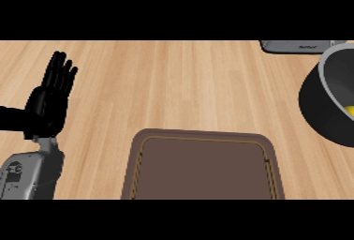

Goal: Pick the lemon from the tray and place it in the pot

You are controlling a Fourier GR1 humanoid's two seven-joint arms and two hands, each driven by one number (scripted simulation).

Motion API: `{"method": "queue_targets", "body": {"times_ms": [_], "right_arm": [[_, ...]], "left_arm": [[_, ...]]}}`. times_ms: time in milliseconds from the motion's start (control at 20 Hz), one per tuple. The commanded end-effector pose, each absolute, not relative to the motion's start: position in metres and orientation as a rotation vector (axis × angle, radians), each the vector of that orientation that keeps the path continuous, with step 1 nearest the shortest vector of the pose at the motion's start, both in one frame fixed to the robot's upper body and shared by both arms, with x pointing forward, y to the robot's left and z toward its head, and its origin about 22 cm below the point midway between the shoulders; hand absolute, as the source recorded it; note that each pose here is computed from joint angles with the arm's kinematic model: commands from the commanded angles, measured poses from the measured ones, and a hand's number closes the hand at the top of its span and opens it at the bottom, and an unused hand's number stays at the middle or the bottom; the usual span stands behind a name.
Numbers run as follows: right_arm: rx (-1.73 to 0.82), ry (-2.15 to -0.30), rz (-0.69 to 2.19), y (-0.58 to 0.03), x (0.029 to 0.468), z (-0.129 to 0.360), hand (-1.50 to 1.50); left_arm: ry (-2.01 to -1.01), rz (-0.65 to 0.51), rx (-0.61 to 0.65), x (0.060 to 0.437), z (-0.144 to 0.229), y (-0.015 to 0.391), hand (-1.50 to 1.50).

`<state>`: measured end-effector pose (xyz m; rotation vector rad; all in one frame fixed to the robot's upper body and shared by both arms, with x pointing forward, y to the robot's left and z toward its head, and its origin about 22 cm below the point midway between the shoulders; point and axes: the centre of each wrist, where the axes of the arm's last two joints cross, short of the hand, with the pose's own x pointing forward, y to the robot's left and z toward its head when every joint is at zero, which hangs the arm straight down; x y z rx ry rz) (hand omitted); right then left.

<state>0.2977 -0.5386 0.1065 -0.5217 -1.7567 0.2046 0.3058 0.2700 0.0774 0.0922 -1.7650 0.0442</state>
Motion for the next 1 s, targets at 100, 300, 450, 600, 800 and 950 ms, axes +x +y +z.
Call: {"method": "queue_targets", "body": {"times_ms": [100,300,450,600,800,950], "right_arm": [[-0.506,-1.827,0.009,-0.566,0.274,0.107,-1.5],[-0.489,-1.856,-0.041,-0.595,0.231,0.104,-1.5],[-0.512,-1.829,-0.048,-0.606,0.228,0.133,-1.5],[-0.524,-1.845,-0.078,-0.618,0.208,0.137,-1.5],[-0.548,-1.852,-0.062,-0.622,0.197,0.135,-1.5],[-0.559,-1.843,-0.1,-0.63,0.182,0.14,-1.5]], "left_arm": [[-1.777,0.032,0.063,0.305,0.079,0.26,0.0],[-1.784,0.04,0.084,0.311,0.081,0.27,0.0],[-1.788,0.039,0.099,0.308,0.079,0.259,0.0],[-1.788,0.02,0.079,0.306,0.083,0.267,0.0],[-1.769,0.045,0.046,0.304,0.08,0.253,0.0],[-1.785,0.031,0.074,0.305,0.092,0.263,0.0]]}}
